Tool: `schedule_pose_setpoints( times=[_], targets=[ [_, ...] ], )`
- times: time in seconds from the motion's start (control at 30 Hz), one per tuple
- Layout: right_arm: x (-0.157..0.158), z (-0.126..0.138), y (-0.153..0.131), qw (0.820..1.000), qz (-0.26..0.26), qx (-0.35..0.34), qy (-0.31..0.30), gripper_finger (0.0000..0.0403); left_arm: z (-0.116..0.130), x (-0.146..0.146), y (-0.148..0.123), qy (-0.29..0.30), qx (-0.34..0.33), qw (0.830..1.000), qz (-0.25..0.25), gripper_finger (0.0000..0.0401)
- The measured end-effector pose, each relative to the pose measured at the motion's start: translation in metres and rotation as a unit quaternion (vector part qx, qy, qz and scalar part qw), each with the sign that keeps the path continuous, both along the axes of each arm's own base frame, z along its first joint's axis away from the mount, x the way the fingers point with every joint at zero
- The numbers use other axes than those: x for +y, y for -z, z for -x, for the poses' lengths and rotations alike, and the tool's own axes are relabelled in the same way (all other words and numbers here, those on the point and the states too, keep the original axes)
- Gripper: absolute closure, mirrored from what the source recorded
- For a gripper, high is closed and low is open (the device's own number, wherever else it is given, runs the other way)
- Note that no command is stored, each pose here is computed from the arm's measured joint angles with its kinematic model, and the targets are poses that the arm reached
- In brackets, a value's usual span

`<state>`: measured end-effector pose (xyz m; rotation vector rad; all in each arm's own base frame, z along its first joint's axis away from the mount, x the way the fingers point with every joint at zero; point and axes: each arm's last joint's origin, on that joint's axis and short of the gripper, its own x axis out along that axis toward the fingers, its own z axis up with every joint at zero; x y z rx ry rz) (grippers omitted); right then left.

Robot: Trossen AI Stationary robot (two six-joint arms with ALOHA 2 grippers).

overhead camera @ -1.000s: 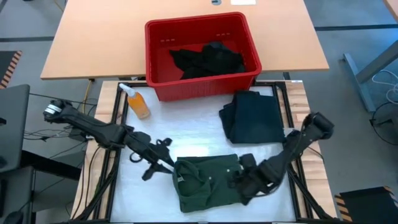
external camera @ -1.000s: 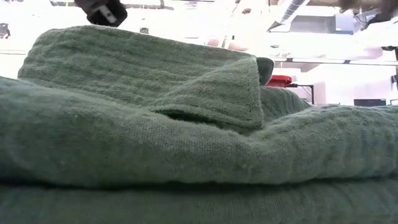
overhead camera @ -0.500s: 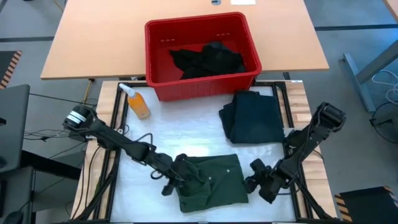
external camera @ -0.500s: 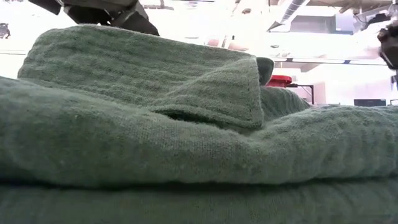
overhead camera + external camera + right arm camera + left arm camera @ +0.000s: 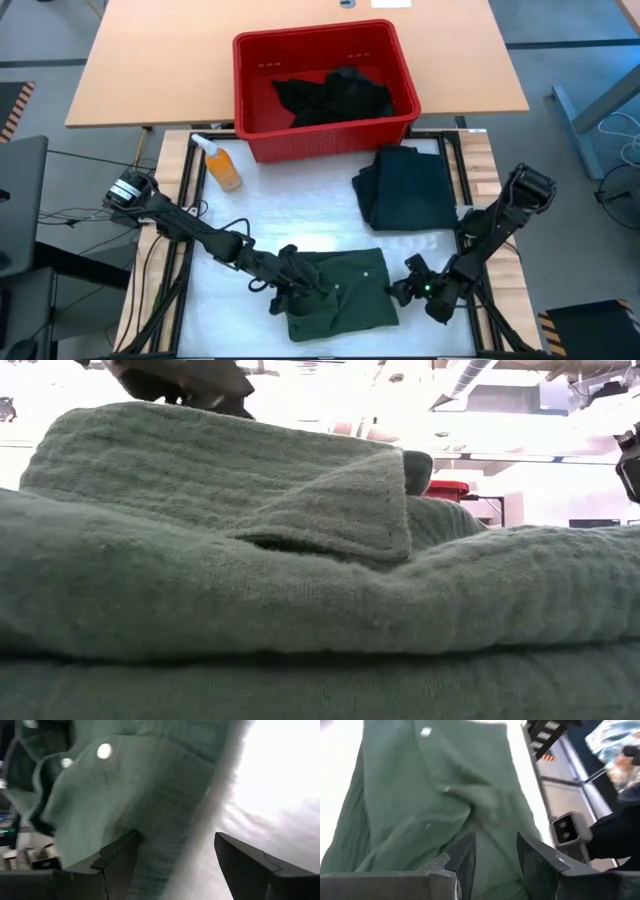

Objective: Fold laundry
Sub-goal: Stack the green polo shirt on top of the dark blue pants

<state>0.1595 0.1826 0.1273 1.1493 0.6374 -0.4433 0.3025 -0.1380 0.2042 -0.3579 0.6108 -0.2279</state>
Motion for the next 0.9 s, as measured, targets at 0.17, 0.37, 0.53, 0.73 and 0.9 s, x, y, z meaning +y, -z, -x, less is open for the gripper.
schedule_pose_setpoints(
  times=[0.17,0.37,0.53,0.73,0.9],
  targets=[
    [0.007,0.001,-0.006,0.998,-0.021,-0.057,0.025,0.0111,0.001,0.0,0.001,0.004,0.003,1.0,-0.01,0.0278],
    [0.003,-0.003,-0.007,0.994,-0.003,-0.088,0.061,0.0111,0.003,0.003,0.006,0.035,0.027,0.998,-0.034,0.0281],
    [-0.007,-0.015,-0.002,0.995,-0.002,-0.062,0.073,0.0111,0.009,0.011,0.002,0.032,0.067,0.997,-0.011,0.0281],
    [-0.009,-0.031,0.016,0.998,-0.001,-0.005,0.065,0.0111,0.039,0.02,-0.02,-0.03,0.128,0.991,0.008,0.0281],
    [-0.002,-0.039,0.017,0.998,0.005,-0.001,0.06,0.0111,0.061,0.004,-0.024,-0.175,0.183,0.961,0.109,0.0281]
  ],
)
